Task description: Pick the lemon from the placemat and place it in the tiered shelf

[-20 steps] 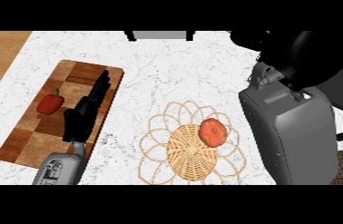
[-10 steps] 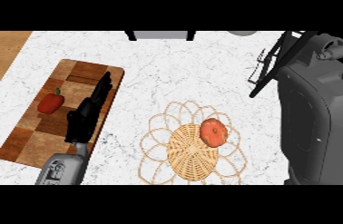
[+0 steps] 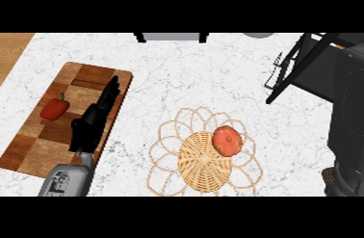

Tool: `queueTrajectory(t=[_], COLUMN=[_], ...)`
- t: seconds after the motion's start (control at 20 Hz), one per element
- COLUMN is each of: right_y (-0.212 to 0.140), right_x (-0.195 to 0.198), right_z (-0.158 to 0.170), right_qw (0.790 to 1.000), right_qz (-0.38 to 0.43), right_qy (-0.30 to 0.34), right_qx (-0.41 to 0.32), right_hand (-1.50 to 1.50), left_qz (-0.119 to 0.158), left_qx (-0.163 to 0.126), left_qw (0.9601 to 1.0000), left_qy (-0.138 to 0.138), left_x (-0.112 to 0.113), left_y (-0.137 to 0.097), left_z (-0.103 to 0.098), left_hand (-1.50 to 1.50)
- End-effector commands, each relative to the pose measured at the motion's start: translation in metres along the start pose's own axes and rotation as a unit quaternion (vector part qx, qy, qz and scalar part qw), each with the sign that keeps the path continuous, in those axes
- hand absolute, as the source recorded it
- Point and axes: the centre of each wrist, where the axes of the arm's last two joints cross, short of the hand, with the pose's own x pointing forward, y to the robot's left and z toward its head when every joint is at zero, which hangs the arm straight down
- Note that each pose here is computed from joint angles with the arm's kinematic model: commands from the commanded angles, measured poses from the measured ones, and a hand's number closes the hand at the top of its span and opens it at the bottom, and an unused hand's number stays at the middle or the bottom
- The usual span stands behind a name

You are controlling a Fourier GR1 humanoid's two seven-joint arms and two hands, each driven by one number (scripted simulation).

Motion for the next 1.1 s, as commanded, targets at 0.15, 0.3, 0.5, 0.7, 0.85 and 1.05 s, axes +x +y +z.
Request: queueTrajectory(t=[0.15, 0.3, 0.5, 0.7, 0.85, 1.05], right_y=[0.043, 0.06, 0.082, 0.085, 0.082, 0.085], right_x=[-0.02, -0.03, -0.045, -0.059, -0.087, -0.078], right_z=[-0.032, -0.036, -0.033, -0.034, -0.062, -0.061], right_qw=[0.997, 0.998, 0.999, 0.99, 0.99, 0.99], right_qz=[0.058, 0.038, 0.013, -0.126, -0.129, -0.133], right_qy=[-0.032, -0.047, -0.007, 0.012, -0.001, 0.005], right_qx=[-0.027, -0.028, -0.045, -0.056, -0.053, -0.042], right_hand=[1.5, 1.5, 1.5, 1.5, 1.5, 1.5], left_qz=[0.003, 0.001, -0.001, 0.001, 0.002, 0.004], left_qx=[0.0, -0.002, -0.003, 0.002, -0.003, -0.001], left_qw=[0.9999, 1.0, 1.0, 1.0, 1.0, 1.0], left_qy=[-0.011, 0.002, 0.005, -0.007, 0.004, -0.002], left_x=[0.003, -0.004, -0.018, -0.022, -0.004, 0.005], left_y=[0.018, -0.006, 0.008, -0.003, -0.007, -0.009], left_z=[0.003, 0.006, 0.011, 0.001, -0.001, -0.009], left_hand=[0.0, 0.0, 0.0, 0.0, 0.0, 0.0])
